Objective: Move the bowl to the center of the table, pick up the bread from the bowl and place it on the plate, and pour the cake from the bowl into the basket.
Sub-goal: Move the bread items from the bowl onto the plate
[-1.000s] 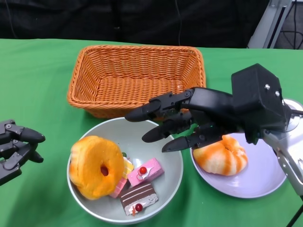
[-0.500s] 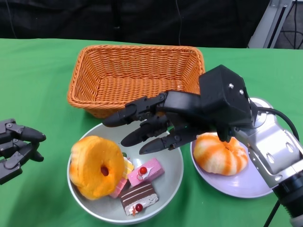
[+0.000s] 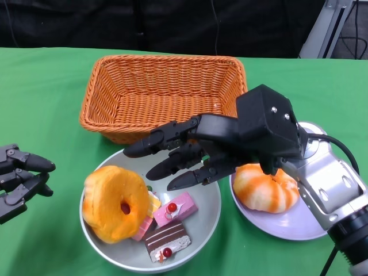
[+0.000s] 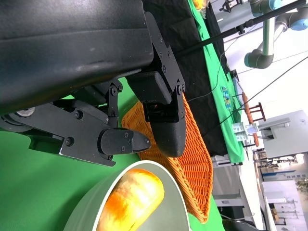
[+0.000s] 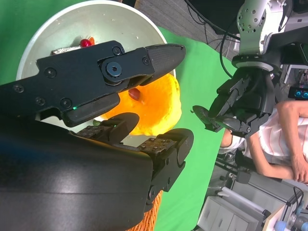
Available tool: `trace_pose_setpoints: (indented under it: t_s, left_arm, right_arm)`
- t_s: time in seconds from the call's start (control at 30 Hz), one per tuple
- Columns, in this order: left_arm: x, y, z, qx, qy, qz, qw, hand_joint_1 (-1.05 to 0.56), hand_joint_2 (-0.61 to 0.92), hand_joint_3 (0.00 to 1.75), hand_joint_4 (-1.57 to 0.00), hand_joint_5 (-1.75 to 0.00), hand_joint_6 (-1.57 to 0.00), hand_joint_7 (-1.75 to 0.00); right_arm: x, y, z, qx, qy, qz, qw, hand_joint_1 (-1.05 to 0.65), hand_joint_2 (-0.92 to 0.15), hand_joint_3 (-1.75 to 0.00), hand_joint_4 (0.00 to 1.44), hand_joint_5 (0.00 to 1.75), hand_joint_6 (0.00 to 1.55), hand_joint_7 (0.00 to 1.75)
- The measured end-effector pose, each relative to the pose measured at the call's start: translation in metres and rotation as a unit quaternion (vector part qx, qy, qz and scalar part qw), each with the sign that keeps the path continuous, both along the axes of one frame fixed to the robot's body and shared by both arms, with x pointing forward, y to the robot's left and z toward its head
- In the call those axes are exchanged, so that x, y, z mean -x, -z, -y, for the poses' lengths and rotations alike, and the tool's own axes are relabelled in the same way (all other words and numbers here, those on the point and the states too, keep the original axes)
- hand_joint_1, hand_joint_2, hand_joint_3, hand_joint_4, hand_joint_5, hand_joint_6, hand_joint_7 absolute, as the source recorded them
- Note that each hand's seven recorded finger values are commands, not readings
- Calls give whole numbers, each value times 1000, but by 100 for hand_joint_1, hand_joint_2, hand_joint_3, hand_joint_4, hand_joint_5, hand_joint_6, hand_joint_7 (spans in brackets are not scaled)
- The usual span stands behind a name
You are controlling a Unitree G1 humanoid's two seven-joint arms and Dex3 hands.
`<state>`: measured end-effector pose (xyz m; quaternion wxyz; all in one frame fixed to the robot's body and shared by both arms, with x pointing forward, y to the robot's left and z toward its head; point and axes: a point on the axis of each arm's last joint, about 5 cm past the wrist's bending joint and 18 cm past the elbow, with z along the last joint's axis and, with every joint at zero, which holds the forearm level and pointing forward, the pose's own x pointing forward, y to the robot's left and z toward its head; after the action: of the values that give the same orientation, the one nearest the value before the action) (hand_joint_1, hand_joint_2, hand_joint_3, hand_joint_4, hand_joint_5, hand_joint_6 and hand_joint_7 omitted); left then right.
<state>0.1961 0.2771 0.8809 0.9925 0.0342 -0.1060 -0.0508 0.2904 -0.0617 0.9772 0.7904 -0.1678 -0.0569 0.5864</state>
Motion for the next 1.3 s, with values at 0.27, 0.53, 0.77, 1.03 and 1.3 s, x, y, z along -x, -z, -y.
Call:
trace_pose_setpoints:
  t_s: [0.27, 0.53, 0.77, 1.03, 1.3]
  left_arm:
    - [0, 0, 0, 0, 0, 0, 1000, -12, 92, 31, -81, -122, -95, -71]
    - [-1, 0, 0, -2, 1, 1, 1000, -19, 92, 25, -77, -122, -94, -70]
    - [-1, 0, 1, -4, 0, 8, 1000, -20, 92, 25, -74, -134, -94, -76]
    - [-3, -2, 1, -8, 2, 12, 1000, -19, 92, 19, -70, -137, -93, -74]
    - [-3, -2, 1, -1, -5, 9, 1000, -19, 90, 9, -67, -141, -95, -74]
  right_arm:
    - [0, 1, 0, 3, 0, 0, 1000, -79, -92, -10, 61, 2, 44, 0]
    - [8, 3, -20, 25, -40, 32, 998, -78, -92, -7, 59, 1, 44, 0]
    - [9, 5, -23, 27, -47, 45, 998, -78, -92, -7, 57, 0, 43, 0]
    - [13, 10, -31, 44, -41, 75, 995, -85, -92, -6, 49, 0, 39, 0]
    - [20, 12, -41, 47, -22, 156, 986, -95, -92, -10, 41, 0, 33, 0]
